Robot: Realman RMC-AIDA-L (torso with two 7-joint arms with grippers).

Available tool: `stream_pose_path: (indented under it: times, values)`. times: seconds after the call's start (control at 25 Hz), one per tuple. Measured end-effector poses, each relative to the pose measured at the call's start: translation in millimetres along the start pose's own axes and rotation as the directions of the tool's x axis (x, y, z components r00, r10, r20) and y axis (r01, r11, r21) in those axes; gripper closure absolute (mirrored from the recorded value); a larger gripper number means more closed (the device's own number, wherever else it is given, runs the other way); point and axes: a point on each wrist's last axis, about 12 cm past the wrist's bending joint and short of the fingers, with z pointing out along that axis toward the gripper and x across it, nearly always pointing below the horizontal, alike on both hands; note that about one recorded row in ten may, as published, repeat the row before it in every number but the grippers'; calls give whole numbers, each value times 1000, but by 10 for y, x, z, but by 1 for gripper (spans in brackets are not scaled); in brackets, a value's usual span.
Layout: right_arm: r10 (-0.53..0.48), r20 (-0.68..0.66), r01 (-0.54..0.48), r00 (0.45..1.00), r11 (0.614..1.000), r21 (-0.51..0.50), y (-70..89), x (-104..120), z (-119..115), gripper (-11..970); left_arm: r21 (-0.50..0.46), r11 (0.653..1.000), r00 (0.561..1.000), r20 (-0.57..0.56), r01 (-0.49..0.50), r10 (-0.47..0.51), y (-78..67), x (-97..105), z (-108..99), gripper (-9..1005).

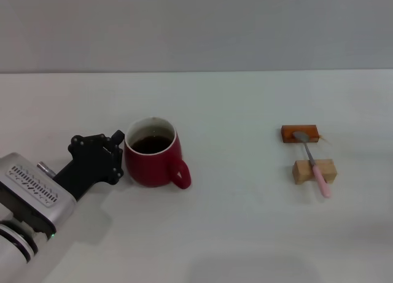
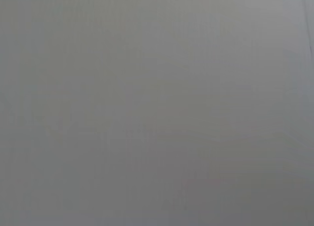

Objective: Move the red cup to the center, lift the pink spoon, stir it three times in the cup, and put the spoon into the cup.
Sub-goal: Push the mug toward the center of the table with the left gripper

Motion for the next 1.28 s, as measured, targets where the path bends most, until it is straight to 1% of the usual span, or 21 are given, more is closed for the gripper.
stream_pose_path:
  times: [0.16,0.28,0.96,1.2,1.24,1.28]
  values:
    - [1,2,-1,1000,1000,-1,4,-3,3,307,3,1000,1000,5,12,-12,-45,-12,-6,998]
    - [1,2,-1,1000,1000,-1,5,-3,3,307,20,999,999,12,30,-30,-128,-38,-12,998]
    - [0,3,0,1000,1000,-2,3,-3,-6,307,59,996,997,19,73,-75,-329,-104,-36,999]
    - [-1,1,1,1000,1000,-1,-6,0,-16,307,49,996,998,3,70,-70,-276,-102,21,998]
    - [-1,1,1,1000,1000,-1,-6,0,-17,307,31,997,997,-10,70,-70,-206,-98,71,998]
    - [-1,1,1,1000,1000,-2,-8,0,-18,307,23,997,997,-20,71,-71,-173,-94,96,998]
